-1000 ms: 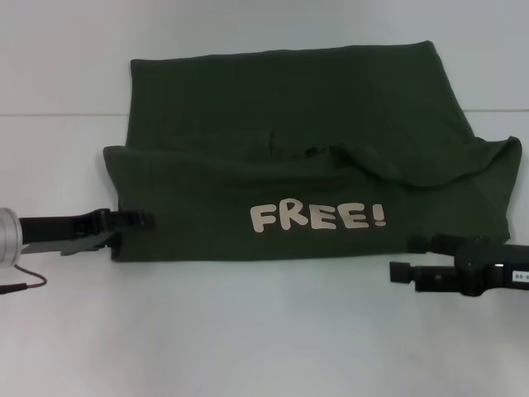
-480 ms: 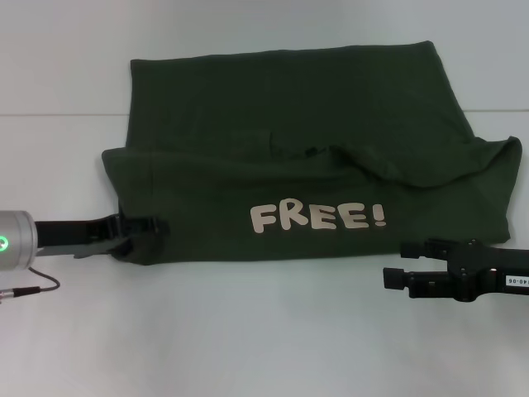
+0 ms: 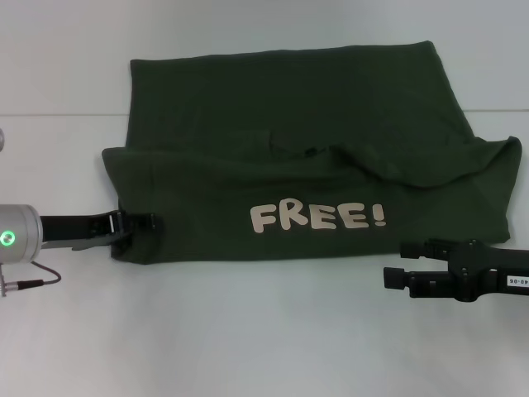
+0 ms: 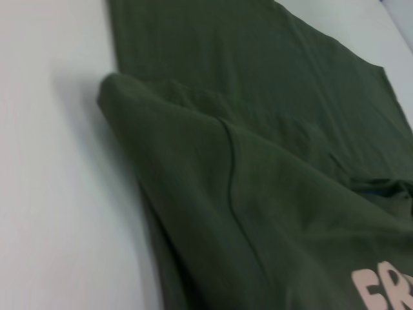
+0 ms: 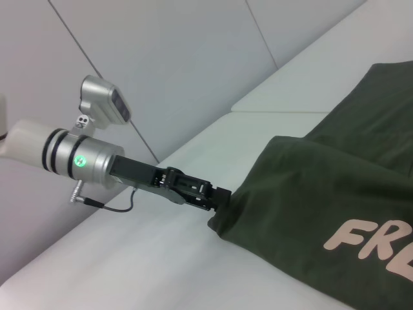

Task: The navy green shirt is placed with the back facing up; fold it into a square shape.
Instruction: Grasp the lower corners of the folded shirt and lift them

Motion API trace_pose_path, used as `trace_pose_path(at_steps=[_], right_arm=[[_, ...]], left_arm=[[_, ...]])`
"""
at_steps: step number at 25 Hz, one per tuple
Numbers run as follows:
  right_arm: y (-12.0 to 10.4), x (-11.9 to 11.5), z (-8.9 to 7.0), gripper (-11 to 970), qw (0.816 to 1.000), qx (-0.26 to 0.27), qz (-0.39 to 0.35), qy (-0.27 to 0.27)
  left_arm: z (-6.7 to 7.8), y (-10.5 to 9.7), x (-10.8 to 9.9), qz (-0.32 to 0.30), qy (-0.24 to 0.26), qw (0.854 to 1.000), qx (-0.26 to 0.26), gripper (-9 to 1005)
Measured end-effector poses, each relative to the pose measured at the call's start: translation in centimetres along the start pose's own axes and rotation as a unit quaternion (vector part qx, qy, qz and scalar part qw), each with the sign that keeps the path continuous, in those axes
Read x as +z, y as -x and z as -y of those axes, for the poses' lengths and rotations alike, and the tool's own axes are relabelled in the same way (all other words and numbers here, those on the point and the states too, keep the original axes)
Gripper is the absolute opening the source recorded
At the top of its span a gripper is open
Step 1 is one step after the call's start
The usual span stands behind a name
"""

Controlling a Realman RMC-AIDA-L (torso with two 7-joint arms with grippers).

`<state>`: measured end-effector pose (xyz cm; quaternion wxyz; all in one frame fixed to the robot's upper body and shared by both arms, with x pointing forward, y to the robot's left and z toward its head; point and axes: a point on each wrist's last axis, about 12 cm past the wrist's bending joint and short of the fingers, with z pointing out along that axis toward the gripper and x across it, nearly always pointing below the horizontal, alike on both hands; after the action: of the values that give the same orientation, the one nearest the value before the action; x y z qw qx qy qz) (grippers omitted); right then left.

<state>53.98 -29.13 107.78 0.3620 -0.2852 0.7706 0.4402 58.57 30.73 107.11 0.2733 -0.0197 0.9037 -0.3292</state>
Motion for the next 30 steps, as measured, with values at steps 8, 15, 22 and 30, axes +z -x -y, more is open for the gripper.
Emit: trace_pose_path(at_steps=[8, 15, 22, 30], right_arm=[[0.1, 0.0, -0.1, 946, 1.0, 0.001, 0.003, 0.005], [0.2, 0.0, -0.1, 947, 1.0, 0.001, 0.006, 0.005], [0.5, -0.1, 0.0, 946, 1.0, 0.009, 0.009, 0.004], [4.9, -3.3, 1.6, 947, 0.986, 0.142, 0.006, -0.082]], left_arm=[[0.0, 0.2, 0.2, -0.003, 0.015, 1.0, 0.02, 615], [0.0, 0.3, 0.2, -0.008, 0.02, 0.999, 0.027, 256], [0.0, 0.3, 0.2, -0.008, 0.02, 0.999, 0.029, 76], [0.0, 0.4, 0.1, -0.007, 0.02, 0.999, 0.038, 21]])
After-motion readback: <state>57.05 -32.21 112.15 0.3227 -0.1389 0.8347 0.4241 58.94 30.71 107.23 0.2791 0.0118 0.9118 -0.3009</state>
